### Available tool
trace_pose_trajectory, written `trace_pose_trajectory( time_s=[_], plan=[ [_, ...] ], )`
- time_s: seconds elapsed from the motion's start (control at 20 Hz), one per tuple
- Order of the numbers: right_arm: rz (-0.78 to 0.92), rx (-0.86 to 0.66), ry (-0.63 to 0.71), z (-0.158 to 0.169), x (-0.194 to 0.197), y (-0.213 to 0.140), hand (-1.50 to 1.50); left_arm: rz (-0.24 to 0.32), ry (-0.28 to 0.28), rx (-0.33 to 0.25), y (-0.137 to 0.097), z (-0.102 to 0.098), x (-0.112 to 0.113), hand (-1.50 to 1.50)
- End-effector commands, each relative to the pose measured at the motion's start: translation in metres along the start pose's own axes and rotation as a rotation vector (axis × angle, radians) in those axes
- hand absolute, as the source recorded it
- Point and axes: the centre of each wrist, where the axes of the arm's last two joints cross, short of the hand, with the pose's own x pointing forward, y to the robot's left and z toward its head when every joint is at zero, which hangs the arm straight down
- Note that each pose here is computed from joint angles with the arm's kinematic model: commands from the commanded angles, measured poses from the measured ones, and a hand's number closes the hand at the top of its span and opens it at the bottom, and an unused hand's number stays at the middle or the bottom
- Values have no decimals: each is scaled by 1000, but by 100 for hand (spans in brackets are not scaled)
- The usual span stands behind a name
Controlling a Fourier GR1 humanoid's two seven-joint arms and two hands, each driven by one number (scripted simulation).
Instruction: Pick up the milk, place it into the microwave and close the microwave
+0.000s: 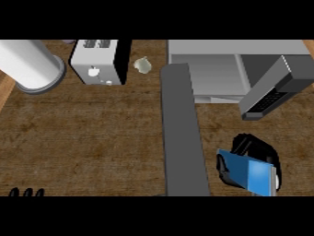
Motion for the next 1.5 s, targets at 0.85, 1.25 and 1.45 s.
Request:
trace_pose_trajectory(
  time_s=[0.85, 1.25, 1.45],
  plan=[
    [234, -39, 121, -115, -50, 67, 150, 3, 1, 1, 23, 4, -10, -150],
    [317, -90, 172, -142, -69, 49, 150, 3, 14, -25, 28, 14, -5, -150],
    [444, -83, 167, -132, -79, 34, 150, -8, 17, -35, 45, 5, -1, -150]
  ],
)
